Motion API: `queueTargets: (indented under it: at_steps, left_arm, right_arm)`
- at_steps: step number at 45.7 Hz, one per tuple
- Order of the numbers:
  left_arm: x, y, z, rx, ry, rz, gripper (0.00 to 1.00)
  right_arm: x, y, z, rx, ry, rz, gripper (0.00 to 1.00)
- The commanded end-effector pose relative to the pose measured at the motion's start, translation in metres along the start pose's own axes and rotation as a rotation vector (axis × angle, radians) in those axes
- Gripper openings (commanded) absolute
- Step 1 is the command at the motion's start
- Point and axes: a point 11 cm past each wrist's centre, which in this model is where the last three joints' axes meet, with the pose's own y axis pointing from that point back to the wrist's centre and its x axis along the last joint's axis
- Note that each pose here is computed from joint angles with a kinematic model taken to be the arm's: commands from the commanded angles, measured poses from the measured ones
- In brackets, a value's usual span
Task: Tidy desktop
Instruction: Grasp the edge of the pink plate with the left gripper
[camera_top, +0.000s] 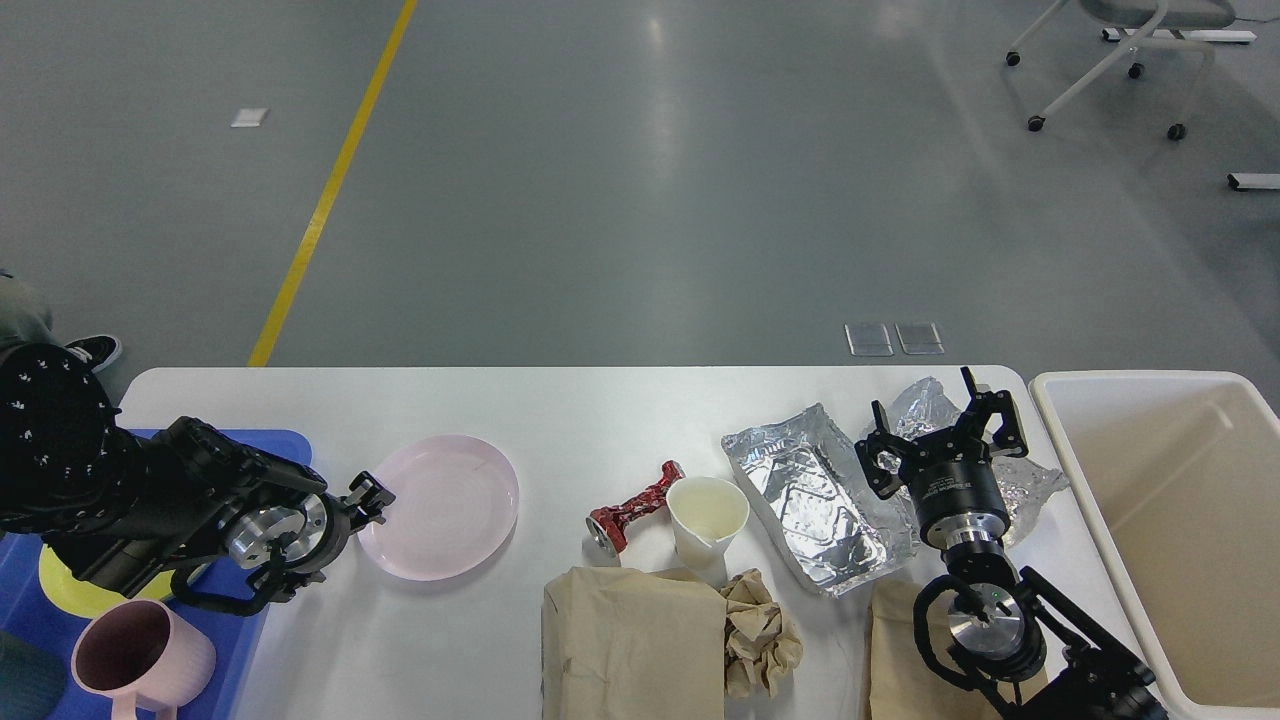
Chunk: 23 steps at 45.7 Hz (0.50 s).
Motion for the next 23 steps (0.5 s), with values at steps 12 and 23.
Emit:
queueTargets:
  at_steps: [12,23]
  left_arm:
    - [-0.013,-0.008,0.001,-0.050,-0.057,-0.058,0.69]
    - [-0.013,-0.010,-0.001,-0.048,-0.048,-0.082,0.57]
  right_arm:
    - [0.000,0.000,0.000,0.000,0.000,0.001,1.00]
    - [0.000,0.000,0.000,0.000,0.000,0.001,1.00]
